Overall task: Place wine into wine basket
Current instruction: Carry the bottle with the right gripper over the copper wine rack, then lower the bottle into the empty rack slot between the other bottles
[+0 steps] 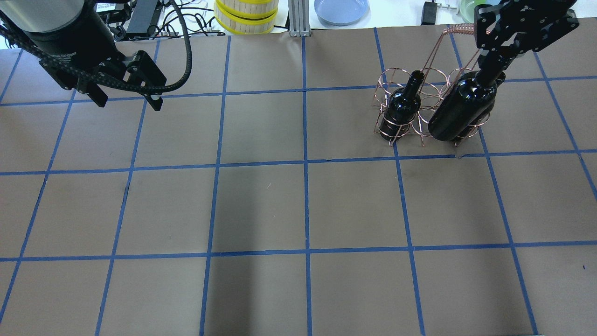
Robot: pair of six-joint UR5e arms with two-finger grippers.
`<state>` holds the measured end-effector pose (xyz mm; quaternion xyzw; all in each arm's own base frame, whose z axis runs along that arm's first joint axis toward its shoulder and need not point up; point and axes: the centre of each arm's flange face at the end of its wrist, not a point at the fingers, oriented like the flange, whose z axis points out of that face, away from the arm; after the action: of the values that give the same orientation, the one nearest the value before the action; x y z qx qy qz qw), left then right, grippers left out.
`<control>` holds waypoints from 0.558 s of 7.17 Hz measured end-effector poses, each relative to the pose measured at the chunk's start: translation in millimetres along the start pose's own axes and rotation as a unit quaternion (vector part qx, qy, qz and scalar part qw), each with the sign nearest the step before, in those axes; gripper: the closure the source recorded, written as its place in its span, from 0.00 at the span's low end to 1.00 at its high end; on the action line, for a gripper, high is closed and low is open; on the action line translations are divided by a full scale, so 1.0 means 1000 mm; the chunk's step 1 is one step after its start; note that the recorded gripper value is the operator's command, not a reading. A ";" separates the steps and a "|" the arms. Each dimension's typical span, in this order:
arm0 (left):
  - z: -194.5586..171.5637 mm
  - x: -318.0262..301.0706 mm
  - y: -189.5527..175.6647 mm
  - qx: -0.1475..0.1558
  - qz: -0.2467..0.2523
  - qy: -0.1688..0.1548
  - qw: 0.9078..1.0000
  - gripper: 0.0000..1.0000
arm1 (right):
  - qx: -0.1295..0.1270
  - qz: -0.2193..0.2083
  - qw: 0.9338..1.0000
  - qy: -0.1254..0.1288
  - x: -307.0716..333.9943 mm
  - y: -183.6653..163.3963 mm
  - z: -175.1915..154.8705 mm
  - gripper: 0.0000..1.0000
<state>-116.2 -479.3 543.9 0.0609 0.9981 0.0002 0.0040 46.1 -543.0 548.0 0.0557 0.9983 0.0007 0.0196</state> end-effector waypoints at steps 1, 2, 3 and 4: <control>0.000 0.000 0.000 0.000 0.000 0.000 1.000 0.00 | 0.002 0.000 1.000 0.001 0.002 -0.018 0.001 0.90; 0.000 0.000 0.000 0.000 0.000 0.000 1.000 0.00 | 0.003 0.001 1.000 0.000 0.002 -0.037 0.004 0.90; 0.001 0.000 0.000 0.000 0.001 0.000 1.000 0.00 | 0.002 0.002 1.000 0.000 0.003 -0.051 0.009 0.90; 0.001 0.000 0.000 0.000 0.001 0.000 1.000 0.00 | 0.000 0.003 1.000 0.000 0.003 -0.061 0.017 0.90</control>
<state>-116.6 -479.3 543.3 0.0621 0.9981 -0.0001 0.0044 36.6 -603.6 530.5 0.0589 0.9981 0.0006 0.0199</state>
